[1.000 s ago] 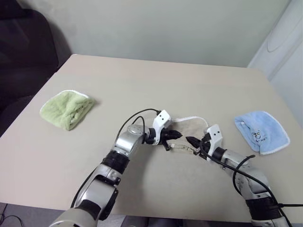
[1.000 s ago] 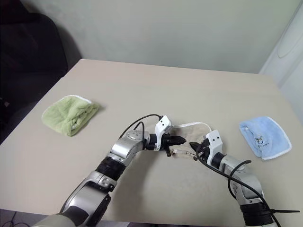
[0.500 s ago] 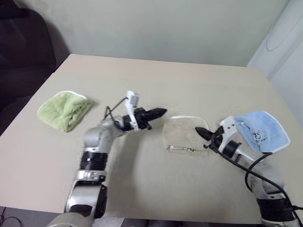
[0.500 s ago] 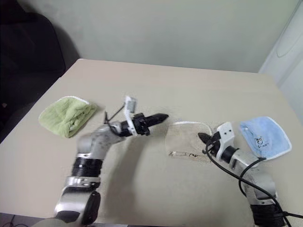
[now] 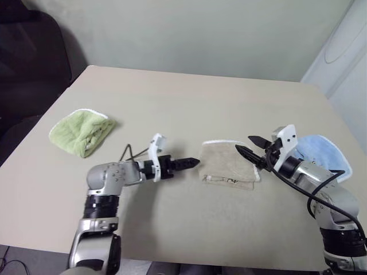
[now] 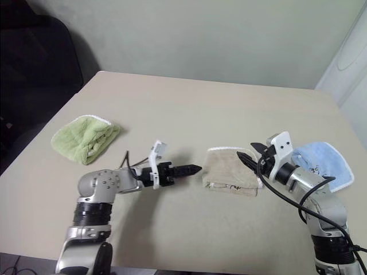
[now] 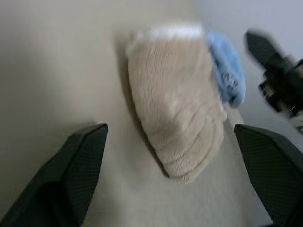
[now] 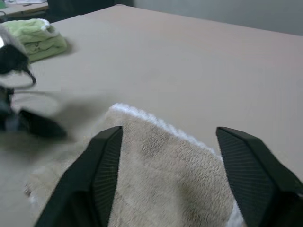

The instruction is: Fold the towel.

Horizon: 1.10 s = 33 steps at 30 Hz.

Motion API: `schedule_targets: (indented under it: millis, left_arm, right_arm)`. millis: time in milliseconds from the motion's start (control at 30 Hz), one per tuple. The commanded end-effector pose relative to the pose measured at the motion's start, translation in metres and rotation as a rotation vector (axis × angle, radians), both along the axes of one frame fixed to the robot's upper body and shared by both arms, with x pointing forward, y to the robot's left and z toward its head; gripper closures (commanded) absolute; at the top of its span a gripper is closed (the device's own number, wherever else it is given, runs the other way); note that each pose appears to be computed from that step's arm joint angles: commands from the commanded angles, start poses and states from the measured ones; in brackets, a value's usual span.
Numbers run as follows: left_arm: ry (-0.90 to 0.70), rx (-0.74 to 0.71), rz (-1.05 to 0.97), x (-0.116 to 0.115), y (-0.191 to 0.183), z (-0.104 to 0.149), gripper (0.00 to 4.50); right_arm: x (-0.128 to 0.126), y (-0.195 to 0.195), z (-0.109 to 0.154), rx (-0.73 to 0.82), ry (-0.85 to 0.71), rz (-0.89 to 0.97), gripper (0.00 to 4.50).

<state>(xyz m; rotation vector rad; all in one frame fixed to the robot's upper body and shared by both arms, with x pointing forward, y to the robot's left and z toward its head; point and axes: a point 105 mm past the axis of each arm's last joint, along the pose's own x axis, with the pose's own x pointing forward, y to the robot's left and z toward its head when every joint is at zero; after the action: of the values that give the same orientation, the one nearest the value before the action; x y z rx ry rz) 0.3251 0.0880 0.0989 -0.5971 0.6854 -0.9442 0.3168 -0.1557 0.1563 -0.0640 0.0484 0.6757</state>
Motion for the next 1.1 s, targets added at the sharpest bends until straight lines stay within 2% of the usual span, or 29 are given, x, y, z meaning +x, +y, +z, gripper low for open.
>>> schedule_targets:
  millis: [33,333,633,867,967,1100]
  left_arm:
    - [0.031,-0.018,-0.039,0.003,-0.028,0.005,0.05]
    - [0.103,-0.045,-0.102,0.003,-0.074,-0.001,0.05]
    - [0.134,-0.079,-0.112,0.005,-0.097,-0.001,0.05]
    - [0.119,0.003,-0.156,-0.002,-0.105,-0.011,0.05]
    - [0.106,0.052,-0.157,-0.002,-0.105,-0.017,0.64]
    - [0.095,0.063,-0.146,0.0,-0.104,-0.019,2.07]
  right_arm:
    - [0.002,-0.004,0.017,0.014,-0.077,-0.032,1.15]
    - [-0.001,-0.01,0.019,0.021,-0.095,-0.077,1.15]
    - [0.0,-0.011,0.02,0.021,-0.101,-0.09,1.15]
    - [0.004,-0.01,0.022,0.026,-0.112,-0.094,1.15]
    - [0.005,-0.01,0.023,0.029,-0.115,-0.096,1.15]
    - [0.005,-0.009,0.022,0.031,-0.116,-0.097,1.15]
